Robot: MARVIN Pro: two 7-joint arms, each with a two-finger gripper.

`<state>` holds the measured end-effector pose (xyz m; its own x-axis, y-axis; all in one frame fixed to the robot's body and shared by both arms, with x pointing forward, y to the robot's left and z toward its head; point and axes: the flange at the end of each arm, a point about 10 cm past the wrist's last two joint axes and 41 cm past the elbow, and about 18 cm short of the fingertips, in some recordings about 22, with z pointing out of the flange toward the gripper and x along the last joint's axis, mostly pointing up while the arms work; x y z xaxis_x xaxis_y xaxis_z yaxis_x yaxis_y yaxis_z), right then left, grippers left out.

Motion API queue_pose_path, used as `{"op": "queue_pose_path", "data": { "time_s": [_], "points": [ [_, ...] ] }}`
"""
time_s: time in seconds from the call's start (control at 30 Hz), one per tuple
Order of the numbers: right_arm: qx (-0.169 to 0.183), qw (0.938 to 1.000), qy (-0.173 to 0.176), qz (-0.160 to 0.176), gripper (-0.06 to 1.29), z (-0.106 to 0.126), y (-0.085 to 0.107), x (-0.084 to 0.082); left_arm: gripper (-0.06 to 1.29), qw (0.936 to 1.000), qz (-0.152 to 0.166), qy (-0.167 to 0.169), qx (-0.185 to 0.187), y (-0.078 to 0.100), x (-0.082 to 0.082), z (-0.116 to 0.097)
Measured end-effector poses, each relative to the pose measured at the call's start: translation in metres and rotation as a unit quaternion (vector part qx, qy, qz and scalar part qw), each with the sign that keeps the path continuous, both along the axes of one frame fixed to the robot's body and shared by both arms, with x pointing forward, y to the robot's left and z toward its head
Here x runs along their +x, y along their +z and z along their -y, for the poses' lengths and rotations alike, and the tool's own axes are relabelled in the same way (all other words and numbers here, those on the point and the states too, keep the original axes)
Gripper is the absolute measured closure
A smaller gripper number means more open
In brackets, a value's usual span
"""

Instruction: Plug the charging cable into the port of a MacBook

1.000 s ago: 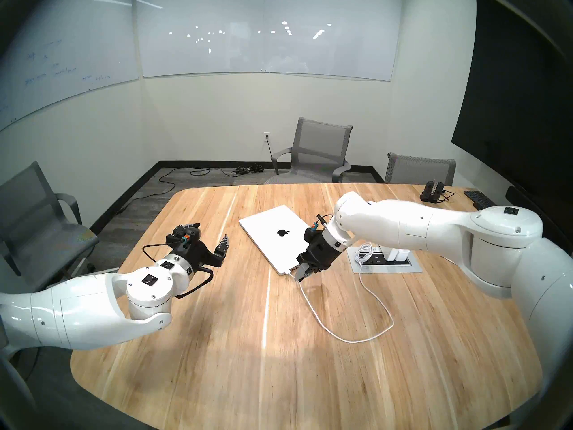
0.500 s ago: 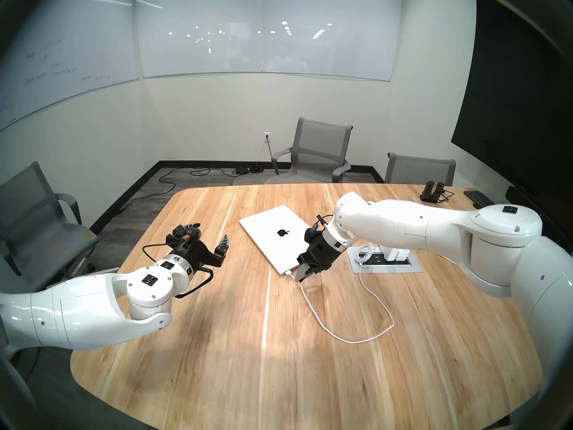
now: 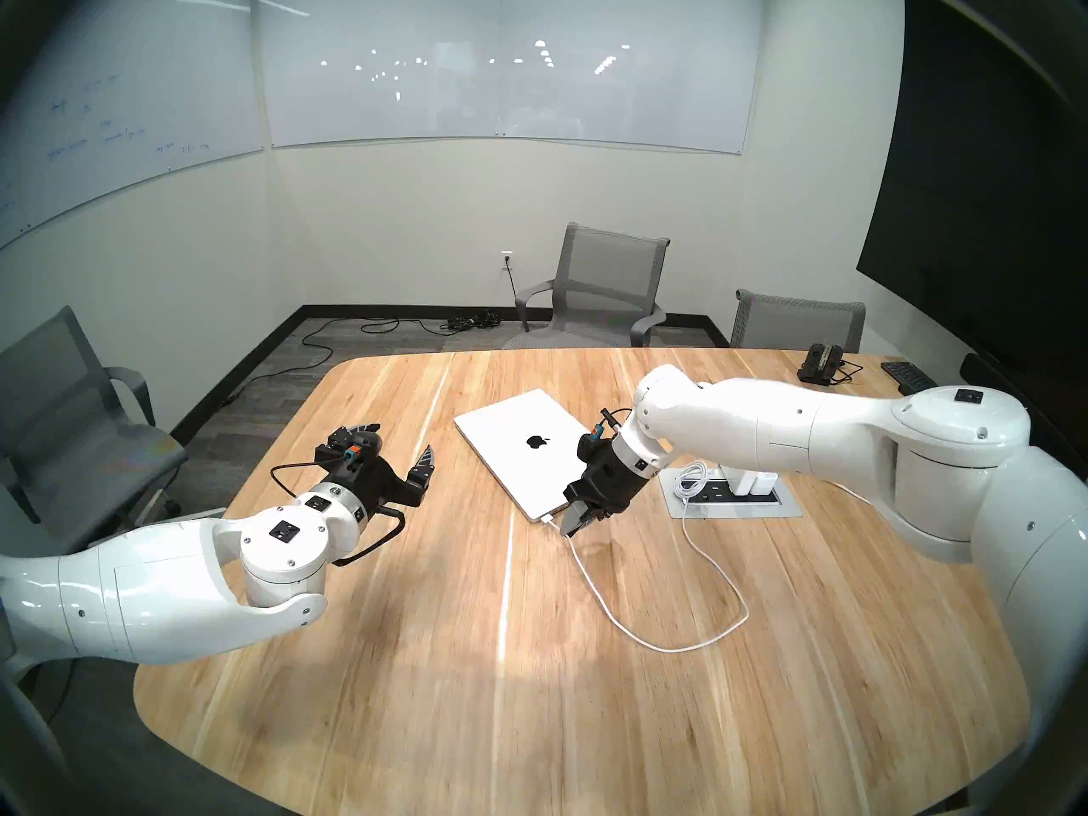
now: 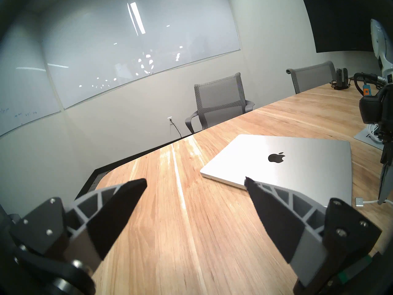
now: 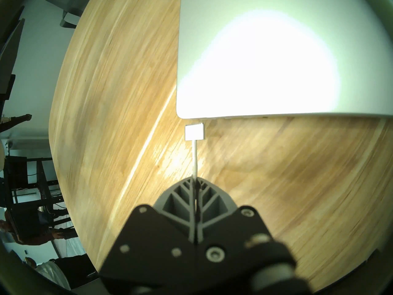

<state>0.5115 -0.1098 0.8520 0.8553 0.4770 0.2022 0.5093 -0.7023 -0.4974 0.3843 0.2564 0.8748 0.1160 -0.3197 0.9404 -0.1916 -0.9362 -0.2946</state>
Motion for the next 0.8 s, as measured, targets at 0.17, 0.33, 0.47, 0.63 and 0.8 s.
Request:
{"op": "queue_pose_path", "data": {
  "time_s": [0.17,0.33,0.47,0.63,0.8],
  "points": [
    [0.000,1.0000,-0.002,-0.002,1.25,0.0019,-0.0001,-0.0005,0.01,1.0000,0.000,0.000,0.000,0.0000,0.0000,0.0000],
    [0.000,1.0000,-0.003,-0.003,1.25,0.0034,-0.0002,-0.0007,0.01,1.0000,0.000,0.000,0.000,0.0000,0.0000,0.0000],
    [0.000,1.0000,-0.003,-0.004,1.25,0.0039,-0.0005,-0.0009,0.01,1.0000,0.000,0.000,0.000,0.0000,0.0000,0.0000],
    [-0.002,1.0000,-0.005,-0.004,1.25,0.0045,-0.0015,-0.0003,0.01,1.0000,0.000,0.000,0.000,0.0000,0.0000,0.0000],
    [-0.003,1.0000,-0.006,-0.004,1.25,0.0042,-0.0019,0.0013,0.01,1.0000,0.000,0.000,0.000,0.0000,0.0000,0.0000]
  ]
}}
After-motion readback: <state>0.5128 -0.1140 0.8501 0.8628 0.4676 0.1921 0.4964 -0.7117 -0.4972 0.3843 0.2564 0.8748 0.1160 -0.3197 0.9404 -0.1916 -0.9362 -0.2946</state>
